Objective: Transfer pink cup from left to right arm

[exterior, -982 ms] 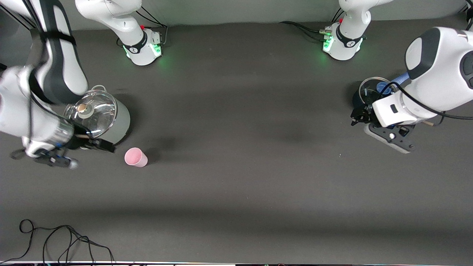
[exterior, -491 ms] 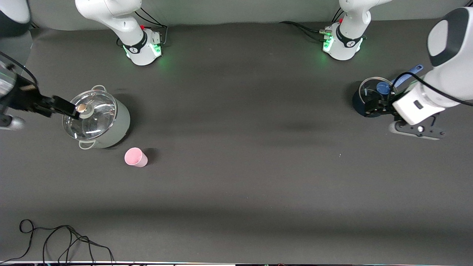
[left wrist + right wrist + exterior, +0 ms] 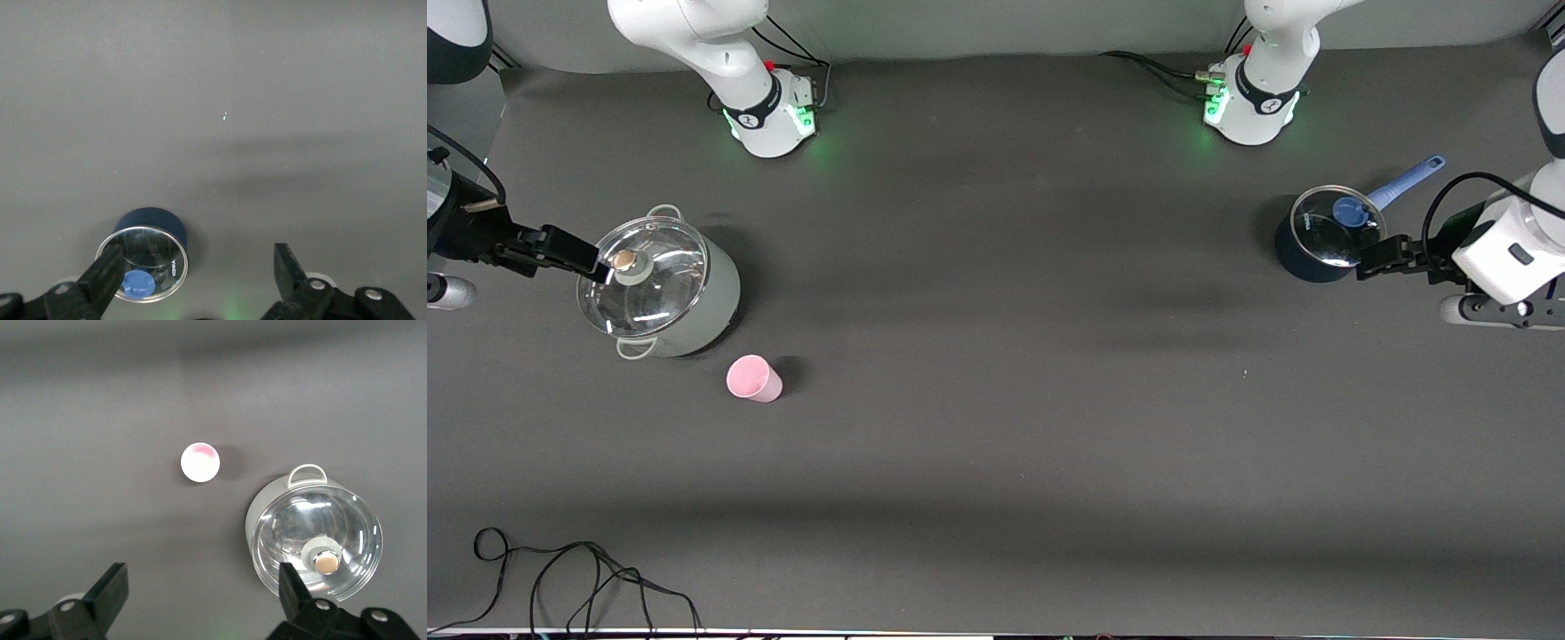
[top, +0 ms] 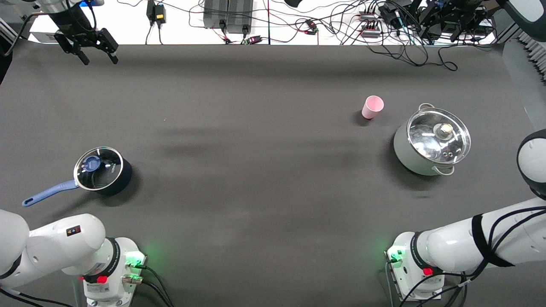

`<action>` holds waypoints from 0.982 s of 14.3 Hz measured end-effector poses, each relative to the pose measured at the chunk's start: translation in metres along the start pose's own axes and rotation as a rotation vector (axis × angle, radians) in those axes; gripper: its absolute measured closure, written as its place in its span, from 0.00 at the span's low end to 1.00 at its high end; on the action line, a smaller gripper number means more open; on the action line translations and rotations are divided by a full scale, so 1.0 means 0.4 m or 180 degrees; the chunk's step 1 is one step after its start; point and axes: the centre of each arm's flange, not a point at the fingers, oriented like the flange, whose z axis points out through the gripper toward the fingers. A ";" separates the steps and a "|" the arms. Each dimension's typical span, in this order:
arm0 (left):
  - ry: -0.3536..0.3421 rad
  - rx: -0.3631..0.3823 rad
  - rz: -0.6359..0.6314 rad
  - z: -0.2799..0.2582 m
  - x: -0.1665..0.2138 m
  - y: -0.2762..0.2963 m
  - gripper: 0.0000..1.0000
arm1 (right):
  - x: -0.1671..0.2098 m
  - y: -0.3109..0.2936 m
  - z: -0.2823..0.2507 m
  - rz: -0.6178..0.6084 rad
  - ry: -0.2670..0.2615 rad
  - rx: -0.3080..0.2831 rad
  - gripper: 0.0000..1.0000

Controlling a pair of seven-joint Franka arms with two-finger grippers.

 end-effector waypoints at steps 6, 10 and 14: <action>0.0183 0.0168 -0.0086 -0.039 -0.022 0.022 0.00 | 0.005 0.032 -0.001 0.0049 -0.0005 0.0002 0.00; 0.0230 0.0205 -0.0046 -0.030 -0.038 0.048 0.00 | 0.004 0.066 -0.011 -0.0169 0.0017 0.0017 0.00; 0.0277 0.0189 -0.0074 -0.045 -0.042 0.031 0.00 | -0.013 0.100 -0.030 -0.0150 0.0012 0.0022 0.00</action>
